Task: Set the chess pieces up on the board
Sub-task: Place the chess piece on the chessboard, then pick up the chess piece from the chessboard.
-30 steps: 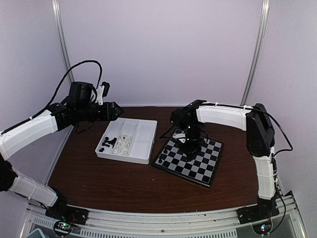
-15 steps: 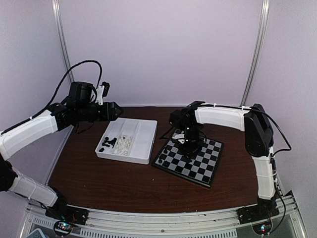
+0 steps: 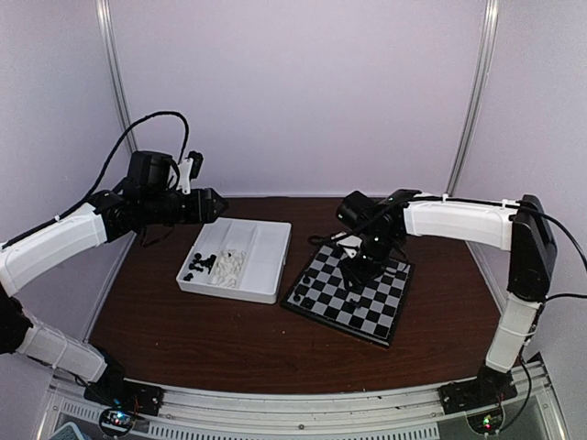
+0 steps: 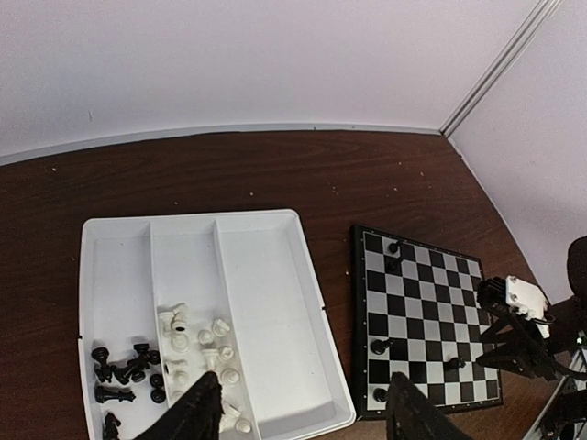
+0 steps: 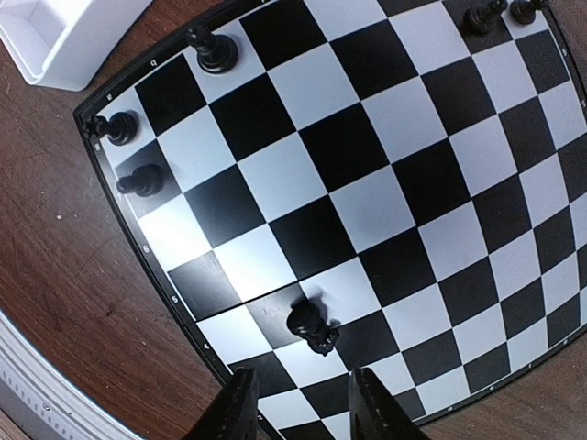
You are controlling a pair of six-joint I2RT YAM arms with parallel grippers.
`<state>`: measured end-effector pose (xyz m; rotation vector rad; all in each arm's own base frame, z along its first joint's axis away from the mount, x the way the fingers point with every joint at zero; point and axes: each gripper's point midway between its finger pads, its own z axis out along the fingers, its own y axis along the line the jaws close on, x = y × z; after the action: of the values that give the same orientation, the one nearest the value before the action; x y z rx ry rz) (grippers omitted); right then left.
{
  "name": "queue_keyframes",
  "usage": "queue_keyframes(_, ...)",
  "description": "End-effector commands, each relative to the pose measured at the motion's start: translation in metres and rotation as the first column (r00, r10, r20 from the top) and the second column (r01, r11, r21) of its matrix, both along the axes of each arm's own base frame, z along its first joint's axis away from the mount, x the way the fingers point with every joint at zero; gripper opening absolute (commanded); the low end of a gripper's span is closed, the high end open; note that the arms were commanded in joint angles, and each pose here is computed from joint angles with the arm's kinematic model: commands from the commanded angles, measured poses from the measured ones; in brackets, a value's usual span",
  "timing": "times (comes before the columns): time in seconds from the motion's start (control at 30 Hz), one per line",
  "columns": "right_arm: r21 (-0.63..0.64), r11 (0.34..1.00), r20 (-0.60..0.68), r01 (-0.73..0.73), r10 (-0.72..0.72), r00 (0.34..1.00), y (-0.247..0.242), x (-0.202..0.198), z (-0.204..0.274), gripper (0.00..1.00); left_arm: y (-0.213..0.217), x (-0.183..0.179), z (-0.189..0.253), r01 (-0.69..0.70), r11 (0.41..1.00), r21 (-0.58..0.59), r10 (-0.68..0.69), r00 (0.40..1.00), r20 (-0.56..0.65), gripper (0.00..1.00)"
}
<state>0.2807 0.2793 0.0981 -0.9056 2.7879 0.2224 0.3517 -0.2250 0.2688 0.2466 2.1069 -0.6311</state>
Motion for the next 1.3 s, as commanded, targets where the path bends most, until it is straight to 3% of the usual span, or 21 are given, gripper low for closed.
queue_keyframes(0.0,0.06,0.997,-0.01,0.052,-0.052,0.999,0.001,-0.007,-0.007,0.36,-0.008,0.004,0.02,0.031,0.999,-0.029,-0.029,0.998,0.05,0.61)
queue_keyframes(0.13,0.085,0.987,-0.006,0.137,-0.137,0.991,-0.007,-0.01,-0.011,0.35,-0.022,0.002,0.017,0.103,0.994,-0.04,-0.102,0.994,0.04,0.6)
queue_keyframes(0.27,0.204,0.96,0.012,0.191,-0.197,0.98,-0.005,-0.01,-0.003,0.34,-0.054,-0.008,0.019,0.254,0.967,-0.005,-0.253,0.965,0.073,0.57)
queue_keyframes(0.5,0.328,0.884,0.008,0.334,-0.356,0.934,-0.026,0.002,0.002,0.33,-0.125,-0.039,-0.011,0.493,0.854,0.167,-0.504,0.864,0.026,0.56)
queue_keyframes(0.63,0.386,0.826,0.045,0.411,-0.462,0.886,-0.052,0.01,0.012,0.33,-0.168,-0.071,-0.033,0.633,0.707,0.315,-0.669,0.744,0.006,0.55)
queue_keyframes(0.8,0.462,0.755,0.087,0.466,-0.561,0.823,-0.081,0.017,0.029,0.33,-0.206,-0.102,-0.07,0.739,0.457,0.495,-0.839,0.543,-0.036,0.55)
queue_keyframes(0.93,0.485,0.732,0.127,0.478,-0.6,0.79,-0.097,0.017,0.041,0.32,-0.226,-0.127,-0.083,0.839,0.288,0.462,-0.928,0.363,-0.081,0.56)
queue_keyframes(1.0,0.49,0.722,0.149,0.488,-0.621,0.77,-0.105,0.016,0.046,0.32,-0.234,-0.134,-0.087,0.87,0.226,0.439,-0.95,0.296,-0.098,0.57)
queue_keyframes(1.27,0.563,0.673,0.226,0.48,-0.683,0.694,-0.132,0.008,0.074,0.32,-0.264,-0.133,-0.127,0.859,0.077,0.506,-0.978,0.165,-0.13,0.6)
